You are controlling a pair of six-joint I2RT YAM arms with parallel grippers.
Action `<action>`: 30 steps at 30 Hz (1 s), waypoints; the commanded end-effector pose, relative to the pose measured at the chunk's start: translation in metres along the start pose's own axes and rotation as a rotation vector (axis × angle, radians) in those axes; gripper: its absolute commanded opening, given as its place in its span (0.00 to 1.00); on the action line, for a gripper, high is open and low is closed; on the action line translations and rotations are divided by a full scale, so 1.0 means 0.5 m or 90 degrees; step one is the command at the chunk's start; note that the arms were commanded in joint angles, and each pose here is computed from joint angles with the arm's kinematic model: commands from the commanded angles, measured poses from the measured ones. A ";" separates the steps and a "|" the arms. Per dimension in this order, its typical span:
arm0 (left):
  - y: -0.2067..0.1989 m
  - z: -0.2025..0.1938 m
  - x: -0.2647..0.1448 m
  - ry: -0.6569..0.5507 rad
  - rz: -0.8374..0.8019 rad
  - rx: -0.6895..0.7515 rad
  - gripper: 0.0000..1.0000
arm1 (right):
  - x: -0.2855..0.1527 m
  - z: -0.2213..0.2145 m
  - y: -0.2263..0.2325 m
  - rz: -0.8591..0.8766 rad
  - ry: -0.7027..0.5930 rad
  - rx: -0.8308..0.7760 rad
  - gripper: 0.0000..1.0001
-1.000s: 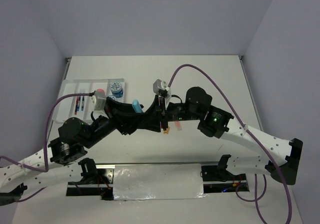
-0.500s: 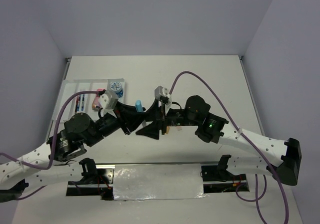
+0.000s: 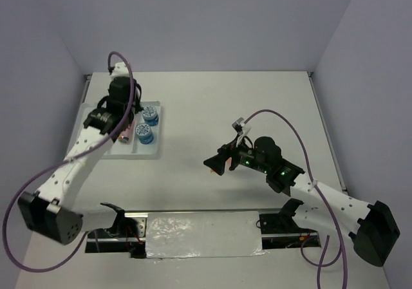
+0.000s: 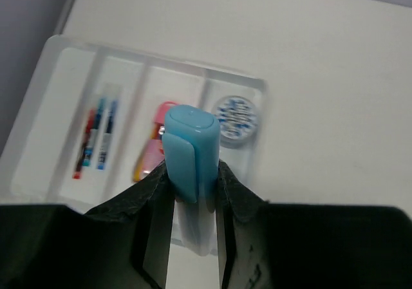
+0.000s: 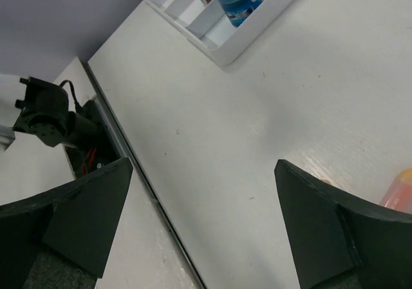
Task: Sort the stationery into containers
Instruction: Place the pen in the storage box.
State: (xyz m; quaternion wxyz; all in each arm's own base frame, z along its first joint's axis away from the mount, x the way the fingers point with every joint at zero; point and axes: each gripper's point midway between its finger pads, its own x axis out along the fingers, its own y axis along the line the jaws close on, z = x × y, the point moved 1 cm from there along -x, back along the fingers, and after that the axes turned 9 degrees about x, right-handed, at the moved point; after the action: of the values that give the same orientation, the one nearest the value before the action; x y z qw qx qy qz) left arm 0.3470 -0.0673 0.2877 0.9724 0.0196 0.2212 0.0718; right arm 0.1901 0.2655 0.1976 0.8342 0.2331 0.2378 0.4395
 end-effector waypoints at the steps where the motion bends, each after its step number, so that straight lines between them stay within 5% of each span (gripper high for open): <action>1: 0.144 -0.009 0.103 0.063 0.159 0.033 0.00 | -0.020 0.040 0.020 0.006 -0.049 -0.013 1.00; 5: 0.289 -0.079 0.218 0.198 0.379 0.125 0.00 | -0.047 0.010 0.021 0.020 -0.035 -0.017 1.00; 8: 0.378 -0.102 0.257 0.233 0.449 0.112 0.00 | -0.070 -0.001 0.030 0.041 -0.047 -0.012 1.00; 18: 0.452 -0.156 0.318 0.269 0.447 0.279 0.01 | -0.083 -0.045 0.053 0.114 -0.016 0.006 1.00; 30: 0.495 -0.210 0.379 0.295 0.400 0.356 0.07 | -0.129 -0.031 0.076 0.145 -0.067 -0.003 1.00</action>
State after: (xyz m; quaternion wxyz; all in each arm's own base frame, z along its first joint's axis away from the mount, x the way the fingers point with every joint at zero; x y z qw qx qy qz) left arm 0.4282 0.1952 0.1199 0.7791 0.3089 0.4492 0.3094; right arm 0.1301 0.2349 0.2135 0.7961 0.2714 0.1784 0.5106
